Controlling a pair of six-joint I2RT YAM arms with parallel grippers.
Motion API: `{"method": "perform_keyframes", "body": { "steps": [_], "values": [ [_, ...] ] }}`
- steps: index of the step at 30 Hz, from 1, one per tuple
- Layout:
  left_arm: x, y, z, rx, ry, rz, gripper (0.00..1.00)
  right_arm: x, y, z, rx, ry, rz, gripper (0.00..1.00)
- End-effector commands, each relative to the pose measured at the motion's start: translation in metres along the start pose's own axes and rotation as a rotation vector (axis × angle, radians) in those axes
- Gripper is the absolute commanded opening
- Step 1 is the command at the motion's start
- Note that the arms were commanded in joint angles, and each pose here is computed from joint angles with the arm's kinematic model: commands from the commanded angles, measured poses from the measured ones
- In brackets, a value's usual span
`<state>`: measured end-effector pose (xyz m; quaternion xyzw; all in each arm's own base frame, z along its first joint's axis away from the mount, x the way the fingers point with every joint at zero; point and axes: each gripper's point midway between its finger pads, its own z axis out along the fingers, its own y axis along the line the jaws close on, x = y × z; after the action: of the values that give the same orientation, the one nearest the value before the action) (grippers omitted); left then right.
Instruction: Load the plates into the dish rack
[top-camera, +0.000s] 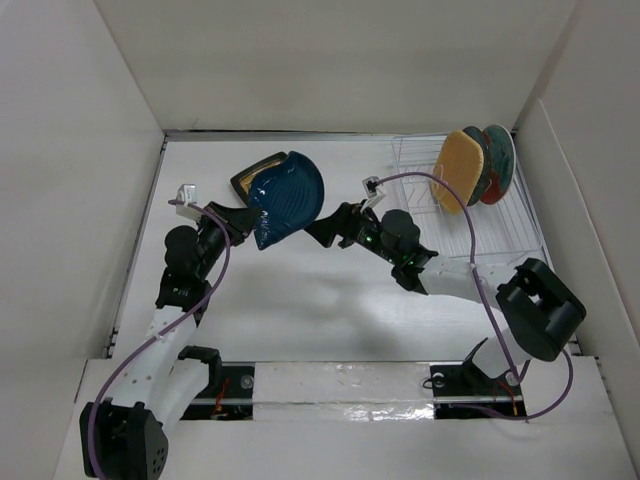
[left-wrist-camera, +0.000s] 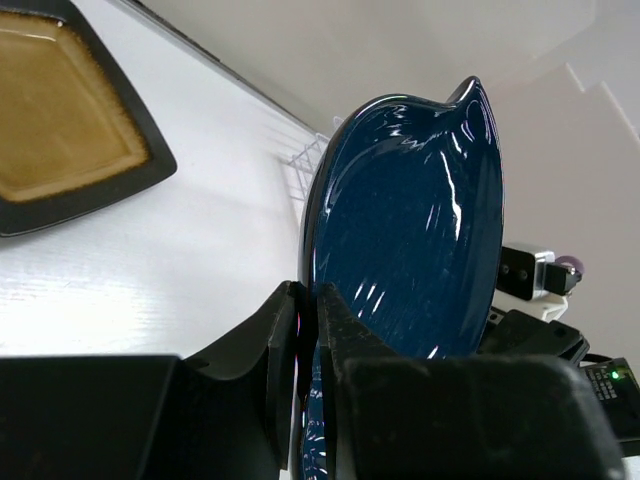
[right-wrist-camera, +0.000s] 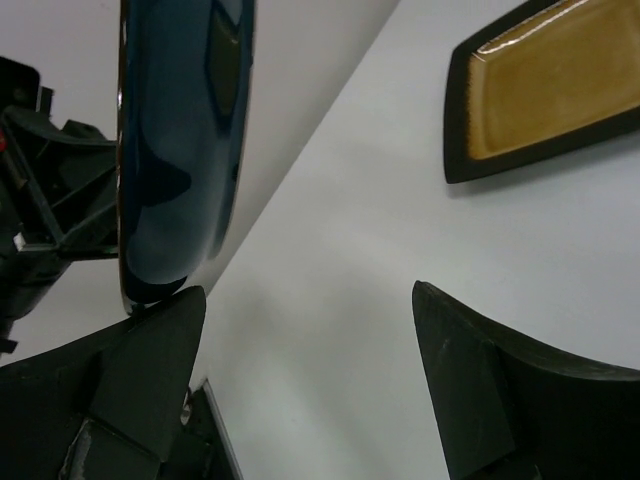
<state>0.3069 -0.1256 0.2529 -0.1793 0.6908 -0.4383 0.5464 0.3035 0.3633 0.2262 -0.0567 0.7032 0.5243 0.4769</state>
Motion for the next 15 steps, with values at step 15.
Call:
{"method": "perform_keyframes", "body": {
  "steps": [15],
  "values": [
    [-0.052,-0.087,-0.012,0.284,-0.17,0.017,0.0,0.021,0.003,-0.031,-0.002,0.013,-0.082,0.67]
  ]
}}
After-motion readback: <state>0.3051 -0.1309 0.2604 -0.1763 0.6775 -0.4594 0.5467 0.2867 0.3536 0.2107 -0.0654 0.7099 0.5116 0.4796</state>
